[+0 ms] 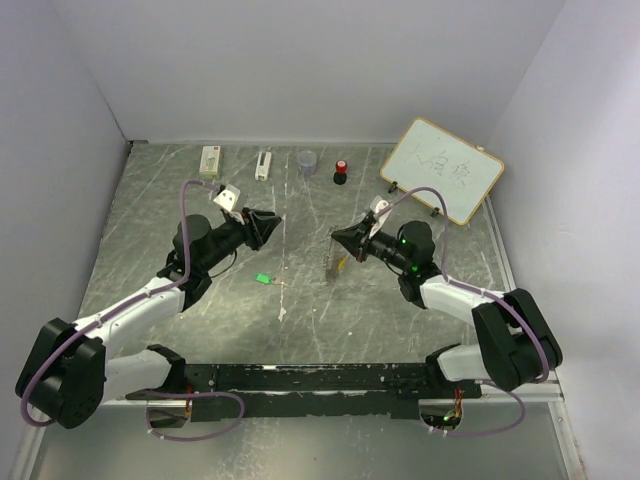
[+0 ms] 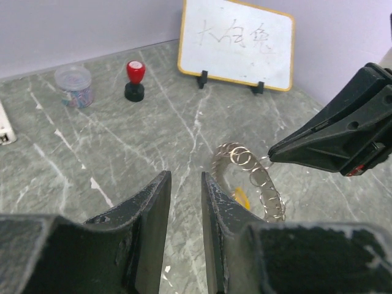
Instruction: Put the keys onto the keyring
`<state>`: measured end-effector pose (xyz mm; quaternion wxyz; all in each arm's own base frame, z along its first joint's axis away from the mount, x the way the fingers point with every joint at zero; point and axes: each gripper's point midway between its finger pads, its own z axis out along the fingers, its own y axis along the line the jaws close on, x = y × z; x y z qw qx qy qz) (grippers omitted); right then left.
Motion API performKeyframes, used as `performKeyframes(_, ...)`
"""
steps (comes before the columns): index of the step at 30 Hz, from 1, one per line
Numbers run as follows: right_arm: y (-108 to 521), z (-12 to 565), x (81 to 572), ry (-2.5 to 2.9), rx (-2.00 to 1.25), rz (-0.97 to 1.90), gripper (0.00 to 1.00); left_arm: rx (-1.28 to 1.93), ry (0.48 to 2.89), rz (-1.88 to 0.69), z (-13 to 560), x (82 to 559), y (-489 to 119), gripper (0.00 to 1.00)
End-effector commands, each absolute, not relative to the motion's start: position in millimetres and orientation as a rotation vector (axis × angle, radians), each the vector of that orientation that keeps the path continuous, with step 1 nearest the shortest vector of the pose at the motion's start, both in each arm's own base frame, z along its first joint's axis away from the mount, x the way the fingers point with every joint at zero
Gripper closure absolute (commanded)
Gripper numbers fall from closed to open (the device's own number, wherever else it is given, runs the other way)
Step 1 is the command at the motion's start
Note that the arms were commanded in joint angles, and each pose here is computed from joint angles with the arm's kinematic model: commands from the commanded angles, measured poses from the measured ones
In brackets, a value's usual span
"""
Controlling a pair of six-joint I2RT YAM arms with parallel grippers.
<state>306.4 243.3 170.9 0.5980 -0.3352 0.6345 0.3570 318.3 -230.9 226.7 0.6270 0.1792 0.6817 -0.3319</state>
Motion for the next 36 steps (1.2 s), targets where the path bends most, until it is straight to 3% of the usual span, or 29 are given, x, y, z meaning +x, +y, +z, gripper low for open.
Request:
performKeyframes(1, 250.6, 211.7, 294.5, 1.265, -0.838, 0.847, 1.0, 0.505, 1.449, -0.838, 249.7, 307.2, -242.5, 0.63)
performKeyframes(36, 257.9, 269.8, 261.2, 1.039, -0.914, 0.934, 1.0, 0.752, 1.289, -1.06, 266.6, 269.4, -274.8, 0.66)
